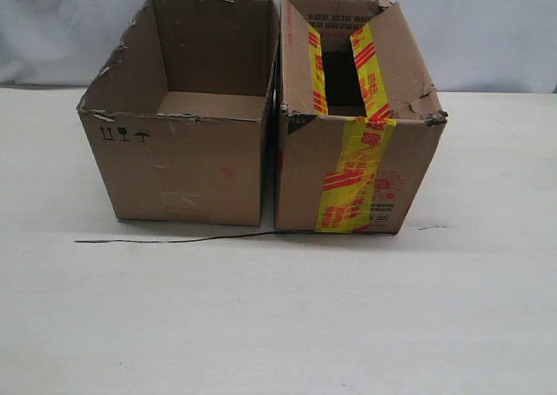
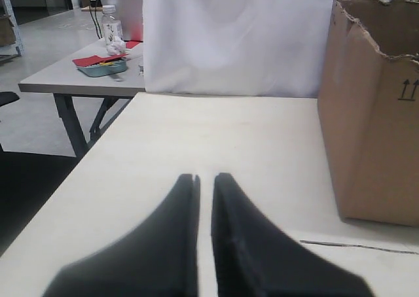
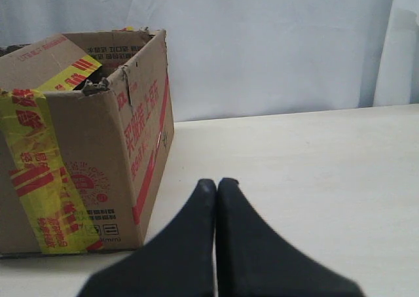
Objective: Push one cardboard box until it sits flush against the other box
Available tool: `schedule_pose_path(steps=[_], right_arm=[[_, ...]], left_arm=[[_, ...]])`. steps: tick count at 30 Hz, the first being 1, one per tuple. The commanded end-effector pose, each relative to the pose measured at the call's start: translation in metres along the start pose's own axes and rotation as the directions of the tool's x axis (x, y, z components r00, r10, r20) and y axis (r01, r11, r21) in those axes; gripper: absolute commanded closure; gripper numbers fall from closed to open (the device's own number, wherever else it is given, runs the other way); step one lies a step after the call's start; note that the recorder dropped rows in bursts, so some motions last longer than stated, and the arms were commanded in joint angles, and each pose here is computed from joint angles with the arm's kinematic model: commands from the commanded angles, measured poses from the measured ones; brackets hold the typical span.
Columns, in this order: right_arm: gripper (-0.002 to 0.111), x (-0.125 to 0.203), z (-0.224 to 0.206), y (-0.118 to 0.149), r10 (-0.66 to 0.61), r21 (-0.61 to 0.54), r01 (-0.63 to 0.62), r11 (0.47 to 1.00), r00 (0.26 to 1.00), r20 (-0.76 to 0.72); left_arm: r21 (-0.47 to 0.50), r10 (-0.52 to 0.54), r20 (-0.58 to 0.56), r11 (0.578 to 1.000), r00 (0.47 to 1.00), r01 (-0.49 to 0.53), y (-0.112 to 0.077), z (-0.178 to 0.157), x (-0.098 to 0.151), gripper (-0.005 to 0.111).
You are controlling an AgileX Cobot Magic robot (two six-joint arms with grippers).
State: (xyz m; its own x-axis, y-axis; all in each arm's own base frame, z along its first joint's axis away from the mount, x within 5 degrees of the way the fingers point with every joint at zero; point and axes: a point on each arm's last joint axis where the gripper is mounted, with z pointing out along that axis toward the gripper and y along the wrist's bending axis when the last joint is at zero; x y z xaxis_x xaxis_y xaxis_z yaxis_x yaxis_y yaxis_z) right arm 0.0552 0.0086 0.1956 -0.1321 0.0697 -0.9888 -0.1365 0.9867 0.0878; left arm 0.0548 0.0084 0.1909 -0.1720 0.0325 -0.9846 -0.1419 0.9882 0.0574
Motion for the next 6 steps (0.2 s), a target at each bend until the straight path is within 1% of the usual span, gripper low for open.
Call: schedule_pose_path(steps=[1,6], right_arm=[[0.108,0.0015,0.0001,0.0000,-0.010,-0.003,0.010,1.000,1.000,-0.003],[0.108,0.0015,0.0001,0.0000,-0.010,-0.003,0.010,1.000,1.000,-0.003]], left_arm=[[0.000,0.007,0.005,1.000,1.000,-0.007,0.0000,-0.0001,0.0003,0.107],[0.000,0.007,0.003,1.000,1.000,-0.007,0.0000,-0.0001,0.0005,0.107]])
